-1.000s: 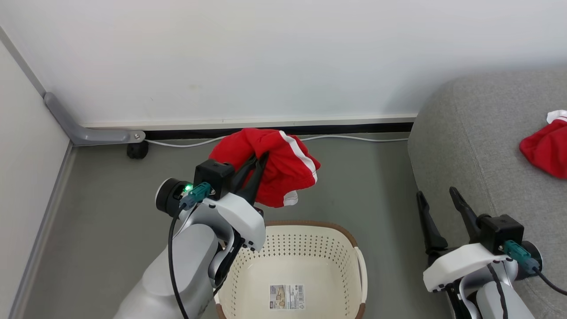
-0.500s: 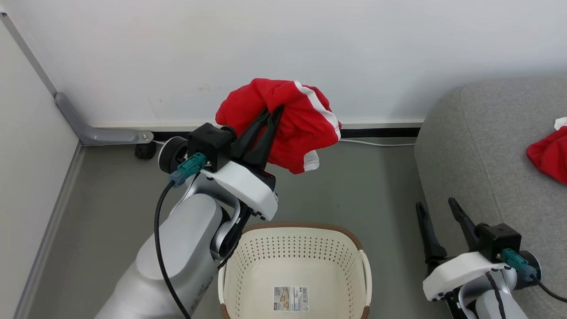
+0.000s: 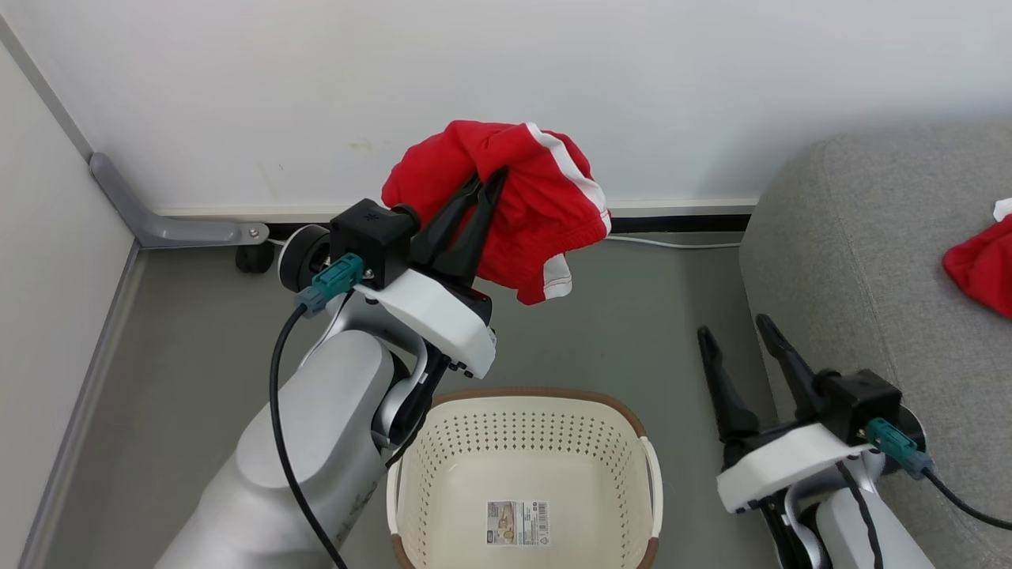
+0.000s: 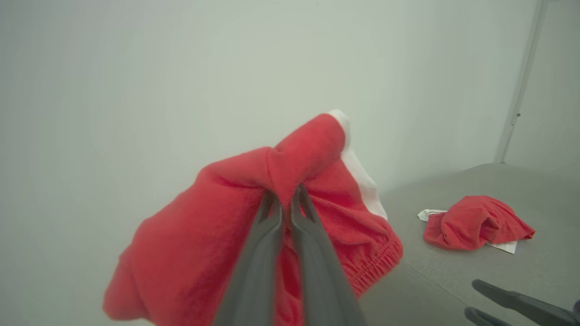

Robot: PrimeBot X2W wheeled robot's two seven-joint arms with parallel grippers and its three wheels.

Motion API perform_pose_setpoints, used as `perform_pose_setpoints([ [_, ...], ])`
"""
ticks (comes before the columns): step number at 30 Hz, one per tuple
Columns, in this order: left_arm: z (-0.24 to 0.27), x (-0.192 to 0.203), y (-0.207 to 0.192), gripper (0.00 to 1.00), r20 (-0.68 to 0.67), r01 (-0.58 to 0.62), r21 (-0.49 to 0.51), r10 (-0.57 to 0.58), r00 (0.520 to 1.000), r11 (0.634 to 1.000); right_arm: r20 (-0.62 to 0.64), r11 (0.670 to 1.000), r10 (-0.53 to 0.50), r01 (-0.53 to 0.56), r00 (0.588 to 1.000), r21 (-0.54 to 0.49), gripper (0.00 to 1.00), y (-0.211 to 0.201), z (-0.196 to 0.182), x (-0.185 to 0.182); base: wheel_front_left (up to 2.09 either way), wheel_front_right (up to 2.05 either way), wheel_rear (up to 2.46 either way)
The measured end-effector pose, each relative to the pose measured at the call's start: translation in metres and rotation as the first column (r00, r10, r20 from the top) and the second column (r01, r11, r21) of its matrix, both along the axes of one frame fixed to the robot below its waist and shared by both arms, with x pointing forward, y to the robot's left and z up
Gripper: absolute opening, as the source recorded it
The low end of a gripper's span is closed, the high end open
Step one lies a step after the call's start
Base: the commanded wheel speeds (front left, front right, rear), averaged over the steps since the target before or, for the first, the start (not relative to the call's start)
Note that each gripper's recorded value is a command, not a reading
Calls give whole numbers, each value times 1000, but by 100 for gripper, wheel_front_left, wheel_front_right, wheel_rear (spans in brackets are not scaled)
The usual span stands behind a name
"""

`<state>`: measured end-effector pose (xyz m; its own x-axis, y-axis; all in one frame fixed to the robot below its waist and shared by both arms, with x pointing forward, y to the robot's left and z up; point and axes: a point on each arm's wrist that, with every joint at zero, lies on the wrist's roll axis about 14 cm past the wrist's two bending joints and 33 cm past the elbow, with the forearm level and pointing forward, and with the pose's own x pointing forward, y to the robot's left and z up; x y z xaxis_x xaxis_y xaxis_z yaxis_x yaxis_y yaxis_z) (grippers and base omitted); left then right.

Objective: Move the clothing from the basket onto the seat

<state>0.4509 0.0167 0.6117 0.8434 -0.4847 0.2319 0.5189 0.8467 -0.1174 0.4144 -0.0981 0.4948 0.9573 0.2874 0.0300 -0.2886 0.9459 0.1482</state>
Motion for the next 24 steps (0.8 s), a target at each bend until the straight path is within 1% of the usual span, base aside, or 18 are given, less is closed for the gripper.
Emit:
perform_pose_setpoints([
  [4,-6,2,-1,0,-17,4,4,-3,1000,1000,87,994,98,-101,991,33,100,33,31,3,0,0,0],
  [5,-10,4,-2,0,-28,4,7,-3,1000,1000,138,987,152,-157,979,25,100,48,48,4,0,0,0],
  [7,-12,5,-2,0,-34,4,10,-4,999,1000,190,980,194,-199,962,11,100,57,65,6,0,0,0],
  [11,-14,8,-6,0,-37,12,11,-12,999,1000,261,963,270,-266,927,-50,100,71,89,10,0,0,0],
  [17,-17,8,-10,0,-41,22,11,-21,999,1000,288,937,350,-330,892,-115,100,87,101,15,0,0,0],
  [21,-15,8,-13,0,-31,34,8,-34,999,999,281,929,369,-338,886,-152,100,89,102,27,0,0,0],
  [24,-18,7,-14,0,-36,41,12,-40,999,999,266,915,398,-358,878,-185,100,95,100,34,0,0,0],
])
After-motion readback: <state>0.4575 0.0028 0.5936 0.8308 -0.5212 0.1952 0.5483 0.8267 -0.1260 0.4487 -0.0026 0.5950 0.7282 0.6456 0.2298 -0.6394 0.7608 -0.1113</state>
